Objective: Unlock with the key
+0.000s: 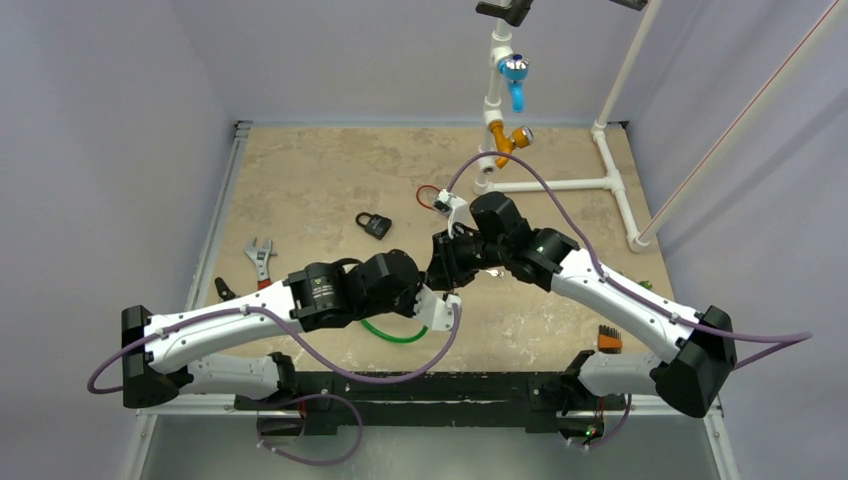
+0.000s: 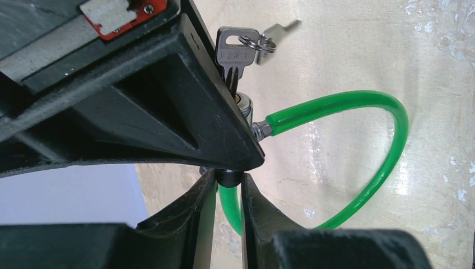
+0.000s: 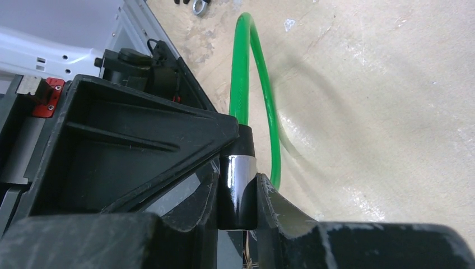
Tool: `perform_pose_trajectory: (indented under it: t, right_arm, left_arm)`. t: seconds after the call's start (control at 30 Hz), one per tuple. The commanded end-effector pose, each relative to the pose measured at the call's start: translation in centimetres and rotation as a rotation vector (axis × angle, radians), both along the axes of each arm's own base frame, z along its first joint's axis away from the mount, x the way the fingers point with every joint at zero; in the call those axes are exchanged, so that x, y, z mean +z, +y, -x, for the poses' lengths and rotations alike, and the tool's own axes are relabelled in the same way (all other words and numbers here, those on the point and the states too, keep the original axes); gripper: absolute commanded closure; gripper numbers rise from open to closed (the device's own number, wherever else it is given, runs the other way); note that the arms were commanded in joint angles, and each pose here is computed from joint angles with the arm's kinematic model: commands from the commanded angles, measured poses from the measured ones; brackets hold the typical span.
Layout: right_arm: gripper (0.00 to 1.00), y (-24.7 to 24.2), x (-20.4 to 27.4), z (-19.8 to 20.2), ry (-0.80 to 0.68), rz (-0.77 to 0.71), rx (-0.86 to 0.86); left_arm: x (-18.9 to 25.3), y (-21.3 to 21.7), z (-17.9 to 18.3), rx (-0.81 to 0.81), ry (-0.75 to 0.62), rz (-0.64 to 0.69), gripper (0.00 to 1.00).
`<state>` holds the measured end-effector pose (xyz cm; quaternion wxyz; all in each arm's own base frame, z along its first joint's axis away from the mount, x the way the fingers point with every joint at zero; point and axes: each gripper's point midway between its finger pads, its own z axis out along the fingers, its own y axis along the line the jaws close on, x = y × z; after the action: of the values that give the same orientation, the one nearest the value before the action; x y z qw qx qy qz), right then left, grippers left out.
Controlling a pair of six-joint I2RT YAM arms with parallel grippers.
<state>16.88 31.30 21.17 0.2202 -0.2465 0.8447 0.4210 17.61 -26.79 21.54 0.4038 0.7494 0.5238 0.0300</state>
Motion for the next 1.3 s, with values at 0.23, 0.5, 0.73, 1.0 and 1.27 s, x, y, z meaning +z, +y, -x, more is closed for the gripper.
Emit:
perform_pose_trajectory:
  t: [0.23,0.5,0.73,1.0,1.27]
  right_arm:
    - [1.0,-0.1,5.4,-0.3,-0.193,-0.092,0.049]
    - [1.0,0.3,7.9,0.8,-0.246,-0.163,0.113]
    - [1.0,0.7,9.1,1.8,-0.281,-0.19,0.16]
    - [1.0,1.0,9.6,2.3,-0.302,-0.188,0.186]
    - [1.0,1.3,9.4,2.3,-0.309,-0.187,0.197]
  left_arm:
    - [5.7,0.6,3.4,0.064,0.343,0.312,0.23]
    - [5.2,1.8,5.2,-0.006,0.52,0.507,0.0]
    - [4.7,0.5,4.0,-0.018,0.681,0.518,0.0]
    - [4.4,-0.5,3.1,-0.058,0.708,0.505,0.15]
    - [4.3,-0.4,4.8,-0.107,0.79,0.471,0.88]
